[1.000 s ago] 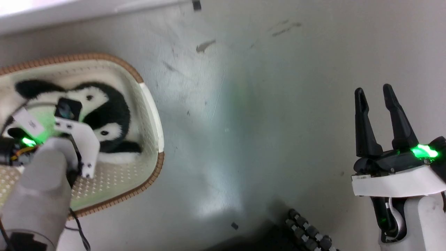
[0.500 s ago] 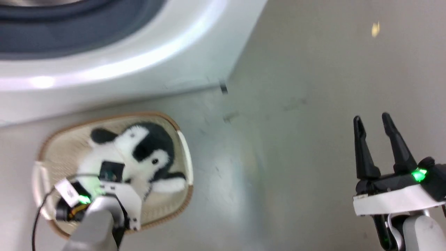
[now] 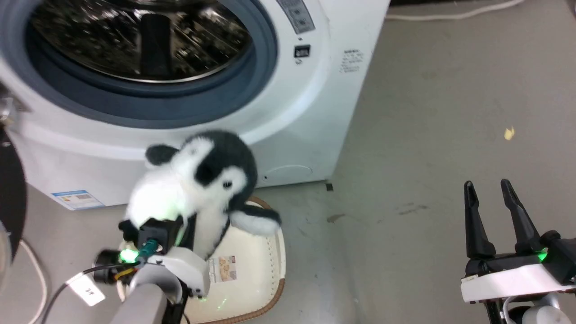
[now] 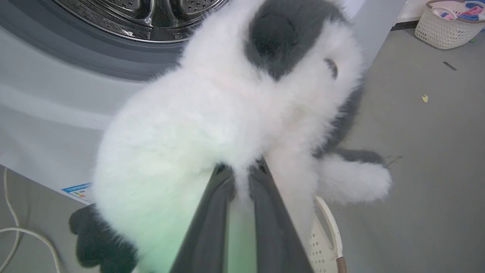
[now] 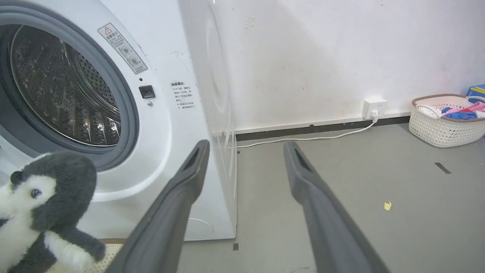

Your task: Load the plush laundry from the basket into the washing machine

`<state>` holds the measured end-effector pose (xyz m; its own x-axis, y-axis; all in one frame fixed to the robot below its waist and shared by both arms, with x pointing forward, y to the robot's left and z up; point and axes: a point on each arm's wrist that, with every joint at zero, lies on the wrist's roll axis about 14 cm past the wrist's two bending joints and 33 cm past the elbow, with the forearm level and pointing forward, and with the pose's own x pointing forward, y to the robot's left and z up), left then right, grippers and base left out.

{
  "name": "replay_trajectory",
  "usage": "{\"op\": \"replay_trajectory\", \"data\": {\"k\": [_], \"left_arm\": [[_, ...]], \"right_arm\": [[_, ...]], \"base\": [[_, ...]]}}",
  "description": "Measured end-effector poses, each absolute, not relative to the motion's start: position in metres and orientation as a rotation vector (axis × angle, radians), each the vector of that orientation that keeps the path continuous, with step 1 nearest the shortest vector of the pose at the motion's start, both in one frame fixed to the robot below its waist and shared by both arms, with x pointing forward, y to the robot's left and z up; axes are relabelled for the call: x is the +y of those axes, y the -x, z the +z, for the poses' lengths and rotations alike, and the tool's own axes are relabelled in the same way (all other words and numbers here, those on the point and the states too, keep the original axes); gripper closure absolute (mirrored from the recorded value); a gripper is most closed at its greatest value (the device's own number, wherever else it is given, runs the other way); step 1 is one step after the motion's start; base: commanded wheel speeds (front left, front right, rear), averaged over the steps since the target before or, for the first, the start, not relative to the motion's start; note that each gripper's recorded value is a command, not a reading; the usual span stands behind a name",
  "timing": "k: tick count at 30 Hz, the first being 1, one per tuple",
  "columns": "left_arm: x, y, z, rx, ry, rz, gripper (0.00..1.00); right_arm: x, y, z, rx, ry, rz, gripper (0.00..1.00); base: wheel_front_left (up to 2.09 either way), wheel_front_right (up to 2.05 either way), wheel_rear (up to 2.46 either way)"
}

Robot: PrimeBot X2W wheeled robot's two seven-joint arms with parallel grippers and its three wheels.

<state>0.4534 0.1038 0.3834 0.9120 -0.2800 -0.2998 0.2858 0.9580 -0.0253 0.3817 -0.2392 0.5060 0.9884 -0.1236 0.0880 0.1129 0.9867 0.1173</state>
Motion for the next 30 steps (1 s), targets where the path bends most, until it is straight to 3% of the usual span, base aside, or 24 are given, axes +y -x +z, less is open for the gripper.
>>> {"op": "replay_trajectory", "data": {"k": [10, 18, 30], "left_arm": [[0.113, -0.487, 0.466, 0.012, -0.044, -0.287, 1.00], [0.115, -0.566, 0.514, -0.119, -0.121, -0.318, 1.00], [0.112, -0.697, 0.474, 0.028, -0.264, -0.325, 1.00]], "right_arm": [[-0.236, -0.386, 0.500, -0.079, -0.110, -0.111, 0.00], [-0.246, -0.402, 0.480, -0.035, -0.134, -0.143, 0.00], [-0.266, -0.427, 0.445, 0.026, -0.185, -0.207, 0.00]], "base": [[0.00, 0.00, 0.00], [0.00, 0.00, 0.00], [0.00, 0.00, 0.00]]}}
